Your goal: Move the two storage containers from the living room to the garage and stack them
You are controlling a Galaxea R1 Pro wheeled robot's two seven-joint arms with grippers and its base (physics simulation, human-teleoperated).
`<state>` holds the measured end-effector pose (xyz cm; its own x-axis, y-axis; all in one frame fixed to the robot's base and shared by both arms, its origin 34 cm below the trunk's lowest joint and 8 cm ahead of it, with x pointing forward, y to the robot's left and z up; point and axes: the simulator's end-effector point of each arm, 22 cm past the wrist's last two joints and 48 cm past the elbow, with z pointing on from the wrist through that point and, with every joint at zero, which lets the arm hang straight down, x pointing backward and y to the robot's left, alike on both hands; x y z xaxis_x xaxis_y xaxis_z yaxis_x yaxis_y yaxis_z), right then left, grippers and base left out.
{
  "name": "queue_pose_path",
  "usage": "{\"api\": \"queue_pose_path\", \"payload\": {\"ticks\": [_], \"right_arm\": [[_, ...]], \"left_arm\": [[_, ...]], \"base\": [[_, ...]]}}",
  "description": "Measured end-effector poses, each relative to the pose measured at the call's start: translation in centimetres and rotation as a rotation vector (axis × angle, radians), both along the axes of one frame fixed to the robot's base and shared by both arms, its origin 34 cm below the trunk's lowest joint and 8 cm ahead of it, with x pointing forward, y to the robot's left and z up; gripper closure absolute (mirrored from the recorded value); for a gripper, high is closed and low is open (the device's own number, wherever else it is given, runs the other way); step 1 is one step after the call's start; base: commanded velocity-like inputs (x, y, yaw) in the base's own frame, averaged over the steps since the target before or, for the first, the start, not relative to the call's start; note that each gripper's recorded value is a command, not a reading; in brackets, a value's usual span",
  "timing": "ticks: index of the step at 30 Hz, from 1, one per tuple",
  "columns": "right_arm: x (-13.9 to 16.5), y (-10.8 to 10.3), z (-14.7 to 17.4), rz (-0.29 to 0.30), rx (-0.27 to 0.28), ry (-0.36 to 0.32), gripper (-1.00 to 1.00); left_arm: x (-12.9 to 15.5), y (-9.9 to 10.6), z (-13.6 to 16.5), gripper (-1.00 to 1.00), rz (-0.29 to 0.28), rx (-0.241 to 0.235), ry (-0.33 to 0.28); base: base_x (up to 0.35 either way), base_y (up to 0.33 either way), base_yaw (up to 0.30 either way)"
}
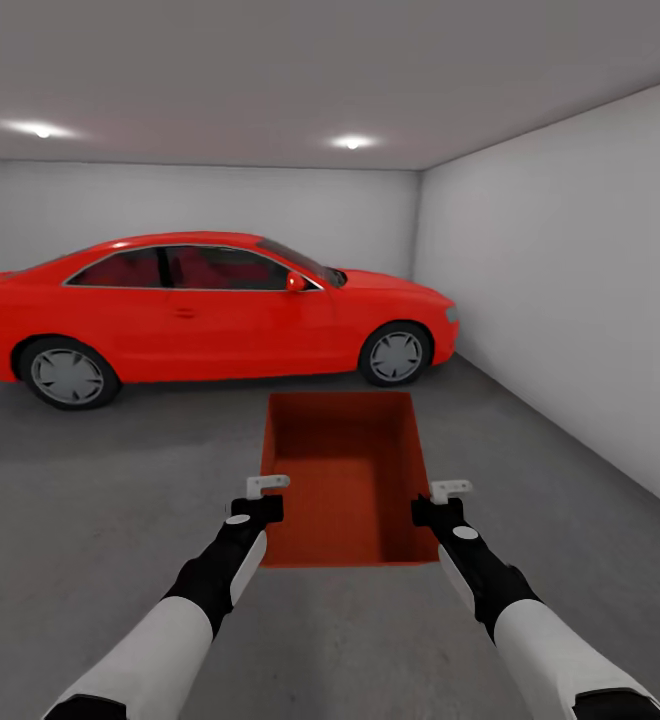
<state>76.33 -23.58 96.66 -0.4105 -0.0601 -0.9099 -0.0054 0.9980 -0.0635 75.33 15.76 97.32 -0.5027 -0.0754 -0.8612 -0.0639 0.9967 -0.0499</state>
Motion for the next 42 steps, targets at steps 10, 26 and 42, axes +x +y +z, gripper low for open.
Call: {"api": "queue_pose_path", "payload": {"ticks": [10,26,42], "right_arm": [[0.0,0.0,0.0,0.0,0.0,0.0,1.0],[0.0,0.0,0.01,0.0,0.0,0.0,1.0],[0.01,0.0,0.02,0.0,0.0,0.0,1.0]], "left_arm": [[0.0,0.01,0.0,1.0,0.0,0.0,0.0],[0.01,0.0,0.02,1.0,-0.001,0.001,0.0],[0.01,0.0,0.03,1.0,-0.001,0.001,-0.001]], "base": [[0.0,0.0,-0.283],[0.0,0.0,-0.283],[0.0,0.0,-0.283]]}}
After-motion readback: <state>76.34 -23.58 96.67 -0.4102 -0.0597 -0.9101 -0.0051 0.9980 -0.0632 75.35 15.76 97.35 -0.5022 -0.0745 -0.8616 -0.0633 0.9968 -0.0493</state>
